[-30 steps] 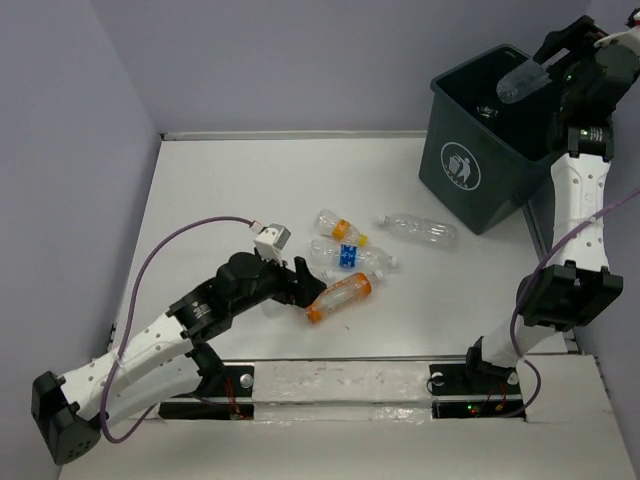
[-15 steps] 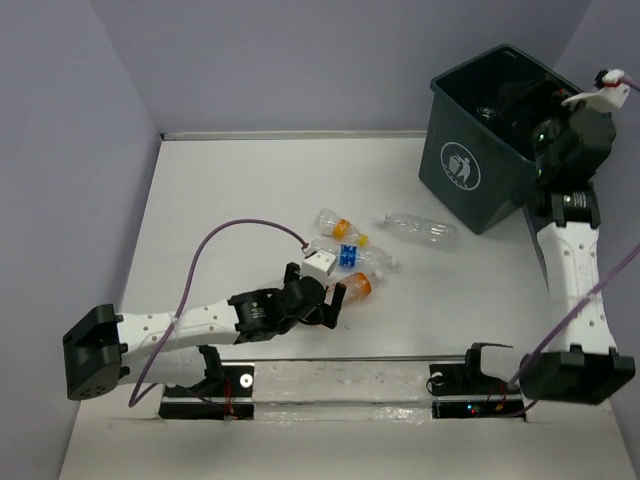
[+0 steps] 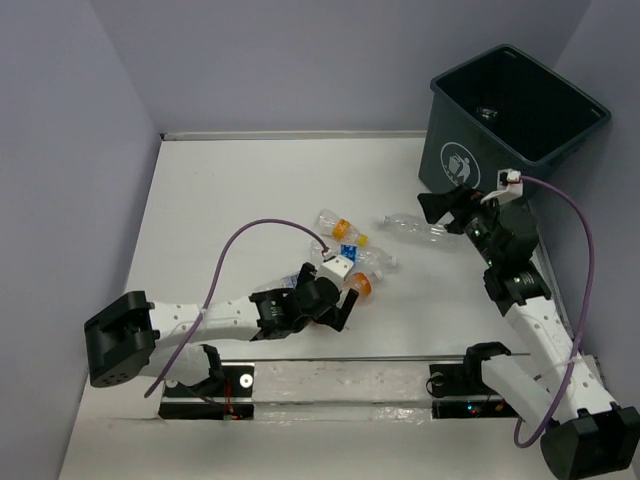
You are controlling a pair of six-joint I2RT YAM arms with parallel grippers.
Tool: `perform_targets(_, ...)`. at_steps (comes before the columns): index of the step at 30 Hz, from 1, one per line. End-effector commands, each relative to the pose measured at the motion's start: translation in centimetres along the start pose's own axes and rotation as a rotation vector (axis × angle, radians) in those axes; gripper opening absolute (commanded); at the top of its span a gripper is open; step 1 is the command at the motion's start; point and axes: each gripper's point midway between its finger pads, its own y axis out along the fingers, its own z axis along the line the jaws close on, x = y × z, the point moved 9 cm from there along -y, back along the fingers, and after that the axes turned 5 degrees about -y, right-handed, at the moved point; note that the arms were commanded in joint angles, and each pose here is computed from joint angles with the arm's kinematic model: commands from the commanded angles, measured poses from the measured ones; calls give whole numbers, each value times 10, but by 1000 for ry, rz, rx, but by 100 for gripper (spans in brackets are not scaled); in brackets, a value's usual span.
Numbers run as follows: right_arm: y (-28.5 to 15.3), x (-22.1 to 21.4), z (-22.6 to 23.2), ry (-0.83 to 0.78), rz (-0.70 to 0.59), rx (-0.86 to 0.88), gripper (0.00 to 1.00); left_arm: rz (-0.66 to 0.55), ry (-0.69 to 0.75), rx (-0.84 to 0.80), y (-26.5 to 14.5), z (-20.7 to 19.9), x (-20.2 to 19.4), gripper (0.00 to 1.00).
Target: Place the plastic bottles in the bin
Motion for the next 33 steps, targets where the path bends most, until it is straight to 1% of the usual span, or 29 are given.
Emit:
perform_targets(1, -20, -21, 8, 31, 72, 105, 100, -32, 9, -25, 6, -13, 14, 99)
perform_targets(6, -39, -35, 6, 51, 97, 119, 100, 16, 17, -19, 17, -16, 5, 95)
perform_targets(9, -45, -42, 2, 63, 125, 93, 100, 38, 19, -29, 20, -17, 0, 92)
perform_targets(13, -49, -59, -2, 121, 177, 98, 100, 34, 13, -39, 20, -18, -1, 87)
perform_targets(15, -51, -71, -7, 150, 218, 89, 100, 28, 7, -50, 19, -20, -1, 79)
perform_targets(16, -51, -75, -8, 160, 233, 84, 100, 29, 6, -57, 18, -20, -1, 72)
perform_targets(17, -53, -79, -8, 176, 251, 94, 100, 27, 2, -67, 18, -21, -1, 54)
perform_targets(18, -54, -86, -10, 209, 273, 97, 100, 34, 0, -97, 17, -24, -1, 47)
perform_targets(19, -55, -87, -6, 226, 287, 135, 100, 32, 0, -117, 17, -27, 1, 41)
perform_targets(22, -56, -93, -6, 259, 325, 154, 100, 40, 6, -146, 17, -33, 0, 41)
perform_targets(25, -59, -93, -6, 250, 326, 146, 100, 64, 15, -154, 19, -37, -5, 49)
perform_targets(27, -60, -92, -5, 246, 328, 144, 100, 94, 23, -141, 24, -36, -13, 57)
perform_targets(30, -60, -93, -6, 249, 332, 142, 100, 129, 34, -126, 28, -36, -22, 60)
perform_targets(33, -61, -93, -6, 250, 329, 142, 100, 131, 42, -111, 30, -36, -26, 61)
